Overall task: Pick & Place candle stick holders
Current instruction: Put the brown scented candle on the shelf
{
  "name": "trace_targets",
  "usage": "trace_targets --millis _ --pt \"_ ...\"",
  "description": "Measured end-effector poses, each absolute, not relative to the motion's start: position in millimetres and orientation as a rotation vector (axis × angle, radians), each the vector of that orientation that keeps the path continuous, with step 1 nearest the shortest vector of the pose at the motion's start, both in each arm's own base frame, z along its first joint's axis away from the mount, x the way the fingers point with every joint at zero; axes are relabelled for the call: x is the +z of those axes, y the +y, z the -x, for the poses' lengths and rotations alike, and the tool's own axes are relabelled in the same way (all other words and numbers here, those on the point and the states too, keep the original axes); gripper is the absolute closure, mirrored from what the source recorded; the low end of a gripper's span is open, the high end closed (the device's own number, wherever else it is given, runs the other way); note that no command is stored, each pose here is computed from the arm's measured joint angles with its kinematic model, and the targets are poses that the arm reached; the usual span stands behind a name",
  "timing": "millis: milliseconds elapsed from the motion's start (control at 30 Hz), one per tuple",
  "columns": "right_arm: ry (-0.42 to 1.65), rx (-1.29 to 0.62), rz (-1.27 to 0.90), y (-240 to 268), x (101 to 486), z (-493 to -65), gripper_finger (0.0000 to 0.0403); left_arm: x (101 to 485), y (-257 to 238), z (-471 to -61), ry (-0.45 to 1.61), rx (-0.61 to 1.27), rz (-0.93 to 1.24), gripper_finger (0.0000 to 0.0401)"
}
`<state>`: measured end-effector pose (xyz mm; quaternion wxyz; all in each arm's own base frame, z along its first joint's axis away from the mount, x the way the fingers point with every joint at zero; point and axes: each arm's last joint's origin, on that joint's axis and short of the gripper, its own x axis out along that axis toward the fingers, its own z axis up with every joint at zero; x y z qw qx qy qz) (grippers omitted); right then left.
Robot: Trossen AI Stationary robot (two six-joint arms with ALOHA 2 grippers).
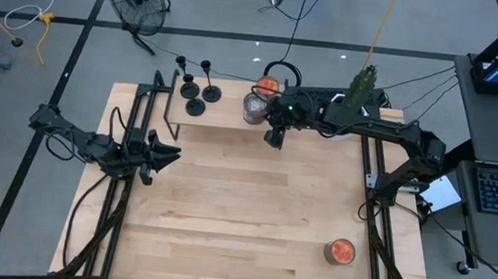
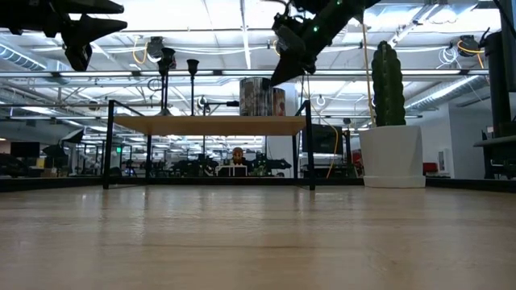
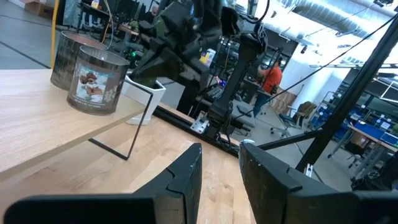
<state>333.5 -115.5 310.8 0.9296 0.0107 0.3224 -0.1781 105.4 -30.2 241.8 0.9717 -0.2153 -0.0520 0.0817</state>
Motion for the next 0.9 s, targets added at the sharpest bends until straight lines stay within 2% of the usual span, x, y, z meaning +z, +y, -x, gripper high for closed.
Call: trace_targets --millis 700,900 --pt "0.598 -0.309 -0.057 -116 304 -348 0.0403 242 -30 -105 -0.107 0.164 0.446 0.0288" --pt "0.635 -0.265 -0.067 -92 325 -327 0.0403 247 -29 -105 -0.158 0.173 0.474 0.0288"
